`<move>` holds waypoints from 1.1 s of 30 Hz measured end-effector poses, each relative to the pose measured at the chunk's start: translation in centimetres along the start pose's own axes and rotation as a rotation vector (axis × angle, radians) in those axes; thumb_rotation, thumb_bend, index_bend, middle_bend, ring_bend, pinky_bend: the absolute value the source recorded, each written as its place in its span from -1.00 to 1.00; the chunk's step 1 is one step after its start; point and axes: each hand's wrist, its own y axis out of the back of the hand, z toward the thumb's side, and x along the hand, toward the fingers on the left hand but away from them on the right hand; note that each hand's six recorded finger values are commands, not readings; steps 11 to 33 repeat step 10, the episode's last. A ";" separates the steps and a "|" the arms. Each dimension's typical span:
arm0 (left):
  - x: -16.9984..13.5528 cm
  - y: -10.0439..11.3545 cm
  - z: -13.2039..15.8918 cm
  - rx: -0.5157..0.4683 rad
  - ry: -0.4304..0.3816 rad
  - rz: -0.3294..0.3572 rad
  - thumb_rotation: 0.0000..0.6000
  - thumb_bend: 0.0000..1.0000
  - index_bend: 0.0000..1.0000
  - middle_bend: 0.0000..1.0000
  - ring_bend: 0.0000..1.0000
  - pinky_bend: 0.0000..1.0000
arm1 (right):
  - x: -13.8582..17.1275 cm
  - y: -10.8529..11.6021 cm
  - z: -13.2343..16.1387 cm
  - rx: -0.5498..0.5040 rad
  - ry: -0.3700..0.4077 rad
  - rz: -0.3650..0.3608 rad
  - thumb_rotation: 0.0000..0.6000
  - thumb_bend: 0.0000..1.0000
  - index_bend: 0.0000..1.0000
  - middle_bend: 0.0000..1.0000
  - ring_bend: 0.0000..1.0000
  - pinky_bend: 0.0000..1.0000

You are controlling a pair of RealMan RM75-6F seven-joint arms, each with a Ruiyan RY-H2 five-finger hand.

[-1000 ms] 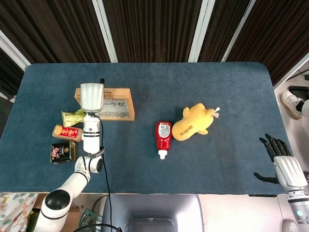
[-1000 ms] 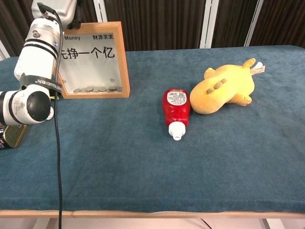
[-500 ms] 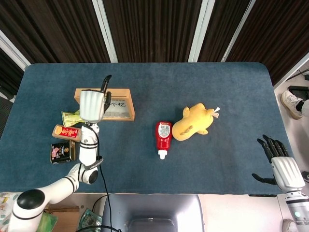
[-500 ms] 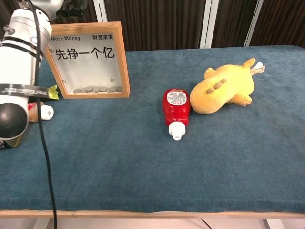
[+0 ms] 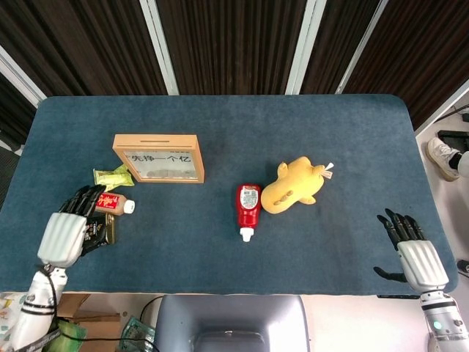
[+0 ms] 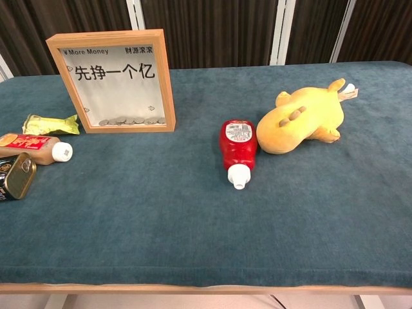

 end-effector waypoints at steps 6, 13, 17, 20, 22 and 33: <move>-7.4 -1.8 -6.7 0.083 0.139 -0.048 1.00 -0.19 -1.00 -1.00 -1.00 -0.99 | 0.1 -0.4 0.7 0.025 0.004 -0.008 1.00 -0.60 -1.00 -1.00 -1.00 -1.00; -9.9 -2.1 -8.2 0.101 0.158 -0.066 1.00 -0.19 -1.00 -1.00 -1.00 -0.99 | 0.2 -0.7 0.9 0.036 0.007 -0.006 1.00 -0.60 -1.00 -1.00 -1.00 -1.00; -9.9 -2.1 -8.2 0.101 0.158 -0.066 1.00 -0.19 -1.00 -1.00 -1.00 -0.99 | 0.2 -0.7 0.9 0.036 0.007 -0.006 1.00 -0.60 -1.00 -1.00 -1.00 -1.00; -9.9 -2.1 -8.2 0.101 0.158 -0.066 1.00 -0.19 -1.00 -1.00 -1.00 -0.99 | 0.2 -0.7 0.9 0.036 0.007 -0.006 1.00 -0.60 -1.00 -1.00 -1.00 -1.00; -9.9 -2.1 -8.2 0.101 0.158 -0.066 1.00 -0.19 -1.00 -1.00 -1.00 -0.99 | 0.2 -0.7 0.9 0.036 0.007 -0.006 1.00 -0.60 -1.00 -1.00 -1.00 -1.00; -9.9 -2.1 -8.2 0.101 0.158 -0.066 1.00 -0.19 -1.00 -1.00 -1.00 -0.99 | 0.2 -0.7 0.9 0.036 0.007 -0.006 1.00 -0.60 -1.00 -1.00 -1.00 -1.00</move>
